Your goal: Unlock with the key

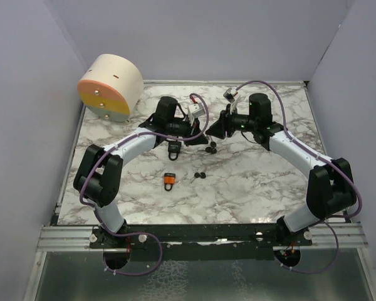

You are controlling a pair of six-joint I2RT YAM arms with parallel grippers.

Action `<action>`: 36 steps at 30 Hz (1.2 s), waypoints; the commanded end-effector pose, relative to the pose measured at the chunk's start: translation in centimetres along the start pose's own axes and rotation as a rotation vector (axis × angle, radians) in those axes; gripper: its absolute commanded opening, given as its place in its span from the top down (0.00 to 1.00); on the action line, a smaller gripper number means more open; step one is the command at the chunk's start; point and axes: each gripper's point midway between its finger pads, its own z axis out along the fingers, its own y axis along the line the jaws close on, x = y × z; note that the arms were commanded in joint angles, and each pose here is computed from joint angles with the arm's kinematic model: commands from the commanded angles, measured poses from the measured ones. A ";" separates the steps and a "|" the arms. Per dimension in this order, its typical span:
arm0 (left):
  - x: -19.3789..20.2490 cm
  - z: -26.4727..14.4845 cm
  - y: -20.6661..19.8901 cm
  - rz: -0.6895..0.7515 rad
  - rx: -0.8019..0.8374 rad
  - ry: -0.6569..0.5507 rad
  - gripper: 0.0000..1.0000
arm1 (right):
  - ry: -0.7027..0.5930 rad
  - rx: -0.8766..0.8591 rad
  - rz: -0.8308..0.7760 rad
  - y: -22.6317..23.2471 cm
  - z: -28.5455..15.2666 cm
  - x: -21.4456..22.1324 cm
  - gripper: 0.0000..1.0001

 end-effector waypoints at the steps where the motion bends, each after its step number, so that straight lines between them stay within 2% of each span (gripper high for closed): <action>1: -1.0 0.5 -0.7 0.040 0.050 -0.013 1.00 | -0.035 -0.040 -0.046 0.5 0.2 -1.5 0.62; 9: -1.1 0.5 -0.7 0.045 0.043 -0.013 1.00 | -0.027 -0.044 -0.042 0.5 0.2 -1.1 0.72; 36: -1.8 0.2 -1.0 0.069 0.047 -0.025 1.00 | -0.002 -0.055 -0.032 0.5 0.3 -0.3 0.74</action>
